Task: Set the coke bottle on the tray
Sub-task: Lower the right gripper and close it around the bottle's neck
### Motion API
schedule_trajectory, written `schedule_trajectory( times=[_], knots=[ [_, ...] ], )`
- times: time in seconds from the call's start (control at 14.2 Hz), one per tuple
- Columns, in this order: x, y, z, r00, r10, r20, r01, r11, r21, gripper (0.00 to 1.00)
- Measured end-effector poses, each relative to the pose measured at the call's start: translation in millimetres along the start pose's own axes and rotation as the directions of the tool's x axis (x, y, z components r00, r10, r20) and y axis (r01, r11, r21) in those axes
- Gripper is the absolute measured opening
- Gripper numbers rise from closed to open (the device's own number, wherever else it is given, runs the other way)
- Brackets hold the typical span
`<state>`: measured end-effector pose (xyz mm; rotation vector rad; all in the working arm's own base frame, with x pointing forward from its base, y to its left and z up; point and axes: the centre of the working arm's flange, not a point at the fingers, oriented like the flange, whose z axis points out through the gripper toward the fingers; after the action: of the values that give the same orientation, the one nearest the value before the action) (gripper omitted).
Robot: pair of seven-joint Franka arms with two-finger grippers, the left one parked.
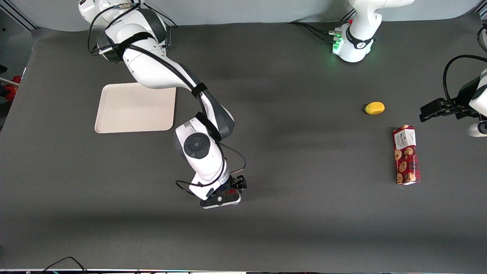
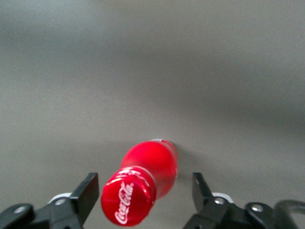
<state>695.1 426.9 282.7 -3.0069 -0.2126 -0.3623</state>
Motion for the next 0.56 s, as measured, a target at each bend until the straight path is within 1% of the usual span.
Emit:
schedule_trajectory(
  times=[0.14,0.21,0.28,0.42,0.49,0.56],
  knots=[
    [0.7,-1.4,-1.5,1.000,-0.002,-0.007,0.002,1.000,0.003,0.62],
    [1.6,-1.1,-2.6,1.000,-0.008,-0.011,0.008,1.000,0.002,0.48],
    [2.3,-0.8,-3.5,0.999,-0.033,-0.013,0.033,0.999,0.001,0.46],
    [3.0,-0.5,-3.1,0.993,-0.115,-0.019,0.115,0.993,0.000,0.46],
    [4.0,-0.4,-3.2,0.990,-0.140,-0.029,0.140,0.990,0.001,0.46],
    [6.1,0.5,-3.3,0.987,-0.154,-0.048,0.154,0.988,0.002,0.46]
  ],
)
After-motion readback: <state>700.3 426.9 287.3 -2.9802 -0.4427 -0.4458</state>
